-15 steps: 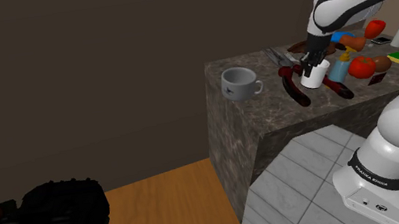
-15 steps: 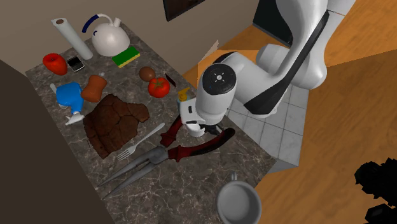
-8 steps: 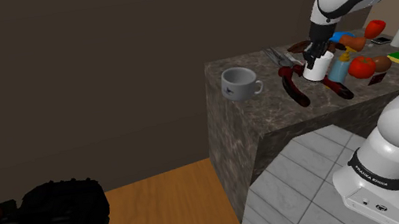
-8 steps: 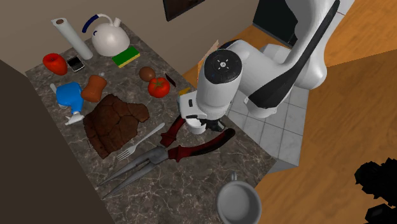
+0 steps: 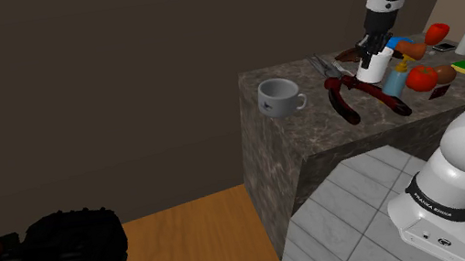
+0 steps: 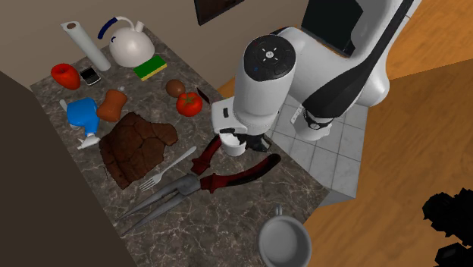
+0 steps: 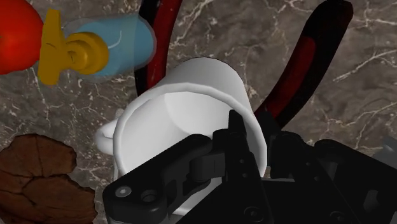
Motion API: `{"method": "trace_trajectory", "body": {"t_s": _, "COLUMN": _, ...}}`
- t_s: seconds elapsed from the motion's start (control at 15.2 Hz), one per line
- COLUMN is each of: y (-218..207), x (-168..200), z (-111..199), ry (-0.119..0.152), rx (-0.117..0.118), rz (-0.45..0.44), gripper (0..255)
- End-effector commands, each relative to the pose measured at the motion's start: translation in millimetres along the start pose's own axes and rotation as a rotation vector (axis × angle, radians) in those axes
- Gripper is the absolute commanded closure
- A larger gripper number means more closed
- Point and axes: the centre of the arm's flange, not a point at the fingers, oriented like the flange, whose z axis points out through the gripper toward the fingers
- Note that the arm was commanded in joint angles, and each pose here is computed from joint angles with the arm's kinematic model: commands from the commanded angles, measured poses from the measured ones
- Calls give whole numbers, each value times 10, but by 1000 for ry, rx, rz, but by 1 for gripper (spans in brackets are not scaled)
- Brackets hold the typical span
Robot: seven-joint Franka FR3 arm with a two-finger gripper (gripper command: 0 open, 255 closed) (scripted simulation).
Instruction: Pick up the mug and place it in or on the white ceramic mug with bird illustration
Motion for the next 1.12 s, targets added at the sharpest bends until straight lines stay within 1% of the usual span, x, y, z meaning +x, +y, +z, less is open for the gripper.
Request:
{"method": "trace_trajectory", "body": {"t_s": 0.0, "y": 19, "x": -6, "z": -98, "ry": 0, "rx": 0, "rz": 0, "gripper": 255}}
{"method": "trace_trajectory", "body": {"t_s": 0.73, "y": 58, "x": -11, "z": -649, "ry": 0, "rx": 0, "rz": 0, "gripper": 255}}
{"method": "trace_trajectory", "body": {"t_s": 1.06, "y": -525, "x": 282, "z": -749, "ry": 0, "rx": 0, "rz": 0, "gripper": 255}}
